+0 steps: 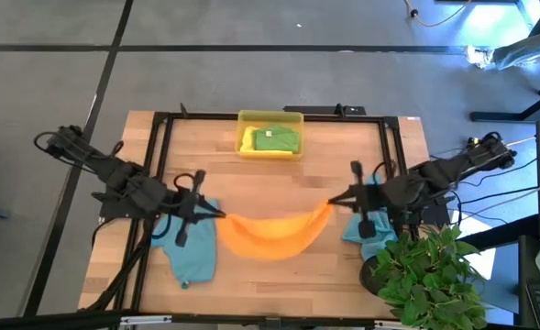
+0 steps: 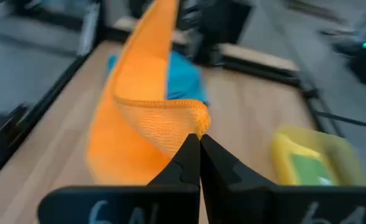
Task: Fold microfiber towels
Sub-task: Fold the orange towel
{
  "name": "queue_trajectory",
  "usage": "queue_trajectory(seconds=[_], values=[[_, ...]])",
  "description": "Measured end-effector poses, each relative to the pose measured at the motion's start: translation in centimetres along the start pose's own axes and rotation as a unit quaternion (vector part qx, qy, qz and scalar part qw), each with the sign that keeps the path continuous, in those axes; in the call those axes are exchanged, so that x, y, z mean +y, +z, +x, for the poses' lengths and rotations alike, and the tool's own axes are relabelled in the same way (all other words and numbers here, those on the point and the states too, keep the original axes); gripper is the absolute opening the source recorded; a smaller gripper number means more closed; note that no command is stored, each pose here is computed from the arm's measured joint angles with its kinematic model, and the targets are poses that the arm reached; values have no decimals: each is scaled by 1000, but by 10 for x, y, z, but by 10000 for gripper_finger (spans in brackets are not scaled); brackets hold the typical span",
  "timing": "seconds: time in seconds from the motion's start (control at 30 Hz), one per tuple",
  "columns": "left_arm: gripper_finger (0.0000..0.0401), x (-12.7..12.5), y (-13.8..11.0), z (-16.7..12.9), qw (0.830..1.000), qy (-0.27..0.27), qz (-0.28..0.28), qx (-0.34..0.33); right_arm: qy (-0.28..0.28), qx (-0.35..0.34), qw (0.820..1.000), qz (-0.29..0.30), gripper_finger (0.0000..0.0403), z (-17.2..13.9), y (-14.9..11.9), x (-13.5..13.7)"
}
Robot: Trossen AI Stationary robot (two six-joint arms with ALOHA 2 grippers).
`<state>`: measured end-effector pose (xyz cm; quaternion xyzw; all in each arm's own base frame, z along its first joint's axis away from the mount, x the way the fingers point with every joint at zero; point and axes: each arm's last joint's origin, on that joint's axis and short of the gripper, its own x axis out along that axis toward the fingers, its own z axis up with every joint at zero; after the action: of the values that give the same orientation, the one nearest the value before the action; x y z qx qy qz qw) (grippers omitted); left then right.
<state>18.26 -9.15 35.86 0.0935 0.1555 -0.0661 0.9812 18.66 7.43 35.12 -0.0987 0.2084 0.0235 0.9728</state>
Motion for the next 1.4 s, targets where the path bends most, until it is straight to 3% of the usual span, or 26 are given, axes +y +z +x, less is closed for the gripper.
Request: queue_trajectory(seconds=[0.23,0.43,0.67,0.83,1.0,1.4], values=[[0,30,-26,6,989,100,-65,91,-138,76,985,74,0,-12,-19,-28],[0,51,-62,21,975,97,-126,156,-130,156,972,121,0,14,-47,-35],[0,72,-98,28,956,139,-155,207,-180,235,946,134,0,50,-94,-50],[0,83,-116,29,948,160,-139,238,-201,248,940,120,0,62,-111,-63],[0,89,-130,29,942,172,-121,263,-208,233,946,86,0,72,-123,-71],[0,111,-128,27,930,263,-72,245,-292,185,938,10,0,79,-125,-104]])
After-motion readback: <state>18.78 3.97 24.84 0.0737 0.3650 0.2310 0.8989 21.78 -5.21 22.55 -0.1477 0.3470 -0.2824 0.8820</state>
